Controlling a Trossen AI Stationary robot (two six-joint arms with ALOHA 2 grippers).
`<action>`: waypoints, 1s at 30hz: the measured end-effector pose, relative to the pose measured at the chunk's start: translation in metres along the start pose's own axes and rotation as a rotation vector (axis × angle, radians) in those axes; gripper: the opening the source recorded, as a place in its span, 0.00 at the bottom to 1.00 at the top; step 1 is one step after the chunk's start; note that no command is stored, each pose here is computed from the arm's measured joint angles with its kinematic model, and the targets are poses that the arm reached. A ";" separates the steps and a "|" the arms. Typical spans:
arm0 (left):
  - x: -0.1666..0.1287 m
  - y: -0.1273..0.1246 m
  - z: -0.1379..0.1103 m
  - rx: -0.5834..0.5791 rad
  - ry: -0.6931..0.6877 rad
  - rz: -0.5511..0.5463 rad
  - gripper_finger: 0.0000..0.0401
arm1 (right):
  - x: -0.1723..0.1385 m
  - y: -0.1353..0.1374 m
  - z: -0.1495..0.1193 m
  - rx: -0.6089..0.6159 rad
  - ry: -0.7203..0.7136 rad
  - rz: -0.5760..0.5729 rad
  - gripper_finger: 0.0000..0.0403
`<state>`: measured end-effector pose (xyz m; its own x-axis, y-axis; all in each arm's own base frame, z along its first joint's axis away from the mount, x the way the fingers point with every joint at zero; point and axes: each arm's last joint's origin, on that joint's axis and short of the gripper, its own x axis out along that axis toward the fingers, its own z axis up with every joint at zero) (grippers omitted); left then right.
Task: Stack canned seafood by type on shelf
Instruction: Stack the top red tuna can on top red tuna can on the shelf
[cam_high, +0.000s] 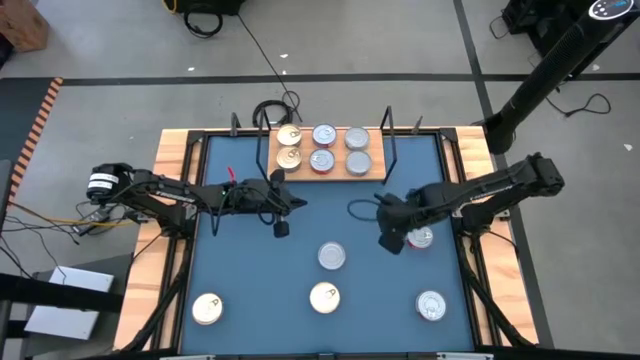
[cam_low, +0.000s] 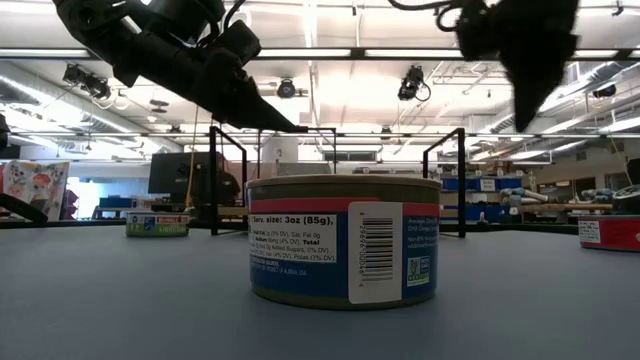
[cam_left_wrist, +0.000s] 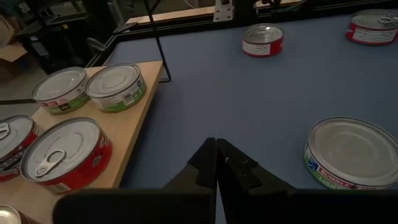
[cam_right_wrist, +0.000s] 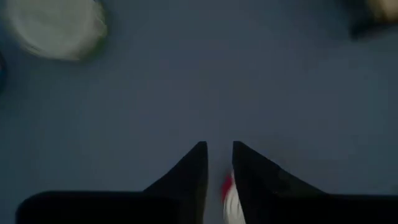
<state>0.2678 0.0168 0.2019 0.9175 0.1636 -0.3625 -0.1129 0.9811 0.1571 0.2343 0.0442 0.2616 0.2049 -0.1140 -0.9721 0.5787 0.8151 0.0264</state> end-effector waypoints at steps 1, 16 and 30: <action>0.000 0.000 0.000 0.000 0.001 0.000 0.03 | 0.002 0.003 -0.004 0.032 0.026 -0.026 0.22; 0.000 -0.002 -0.001 0.000 0.005 -0.030 0.03 | 0.062 0.029 -0.021 0.208 0.284 -0.343 0.33; 0.000 -0.003 -0.003 0.008 0.035 -0.033 0.03 | 0.090 0.025 -0.014 0.284 0.319 -0.430 0.27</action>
<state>0.2665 0.0144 0.1984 0.9068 0.1344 -0.3997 -0.0791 0.9853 0.1517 0.2559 0.0619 0.1714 -0.3154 -0.1873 -0.9303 0.7542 0.5454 -0.3655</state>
